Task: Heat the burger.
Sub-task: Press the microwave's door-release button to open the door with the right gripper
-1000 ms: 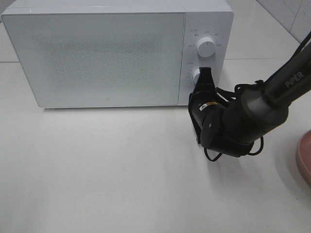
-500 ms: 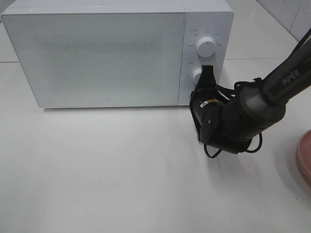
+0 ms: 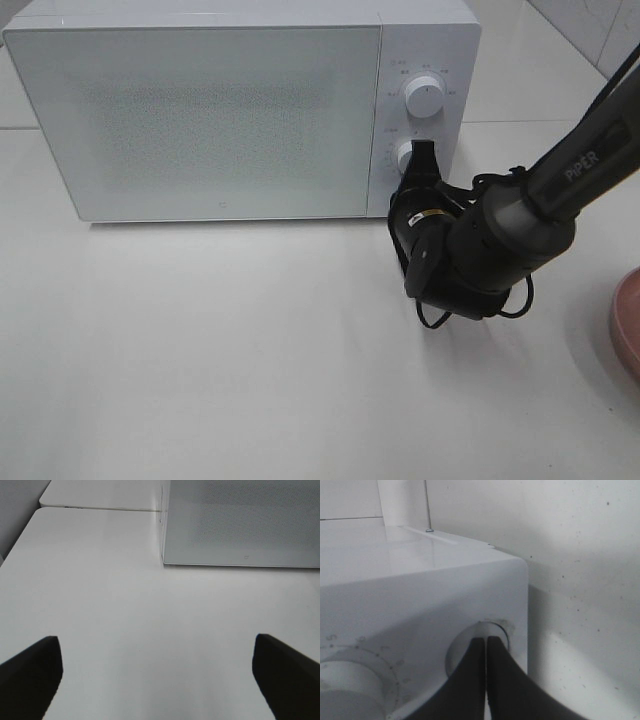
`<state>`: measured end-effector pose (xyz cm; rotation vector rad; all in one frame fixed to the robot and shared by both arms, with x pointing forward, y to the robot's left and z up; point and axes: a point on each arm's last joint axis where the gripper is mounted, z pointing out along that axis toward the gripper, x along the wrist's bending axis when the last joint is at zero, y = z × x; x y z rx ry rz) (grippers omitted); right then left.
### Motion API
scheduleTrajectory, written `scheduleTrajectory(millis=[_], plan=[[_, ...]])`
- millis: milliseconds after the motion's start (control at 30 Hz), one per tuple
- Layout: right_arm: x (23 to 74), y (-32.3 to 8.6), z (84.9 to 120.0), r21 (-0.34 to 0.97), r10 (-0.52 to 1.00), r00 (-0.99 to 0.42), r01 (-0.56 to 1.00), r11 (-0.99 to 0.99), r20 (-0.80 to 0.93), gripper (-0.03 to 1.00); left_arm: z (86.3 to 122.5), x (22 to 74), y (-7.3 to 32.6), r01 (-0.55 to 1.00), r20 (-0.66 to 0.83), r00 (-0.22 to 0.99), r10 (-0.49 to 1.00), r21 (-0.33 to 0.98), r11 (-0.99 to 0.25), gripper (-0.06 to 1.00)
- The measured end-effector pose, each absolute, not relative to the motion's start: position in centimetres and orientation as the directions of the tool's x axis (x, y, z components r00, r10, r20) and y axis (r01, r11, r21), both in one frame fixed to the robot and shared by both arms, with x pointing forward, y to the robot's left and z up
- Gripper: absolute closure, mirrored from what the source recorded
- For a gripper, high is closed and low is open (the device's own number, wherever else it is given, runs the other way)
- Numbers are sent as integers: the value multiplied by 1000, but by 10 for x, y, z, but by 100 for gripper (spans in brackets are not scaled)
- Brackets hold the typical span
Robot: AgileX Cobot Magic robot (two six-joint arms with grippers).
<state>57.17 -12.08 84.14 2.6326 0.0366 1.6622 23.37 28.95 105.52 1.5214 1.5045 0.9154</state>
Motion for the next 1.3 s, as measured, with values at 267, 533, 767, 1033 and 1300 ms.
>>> scheduleTrajectory(millis=[267,533,767,1033,1300], plan=[[572,-121,843,34,33,425,4,-999,904,97,1055,234,290,427,-37,34,999,904,18,-3],[572,-120,848,25,24,424,4,-1000,906,97,1055,234,290,427,-37,34,999,904,18,-3],[575,-119,849,6,0,429,-12,-1000,903,97,1055,234,290,427,-37,34,999,904,18,-3],[577,-118,851,1,-9,426,-24,-1000,904,97,1055,234,290,427,-37,34,999,904,18,-3],[581,-117,853,23,5,425,-39,-999,905,97,1055,234,290,427,-37,34,999,904,18,-3]])
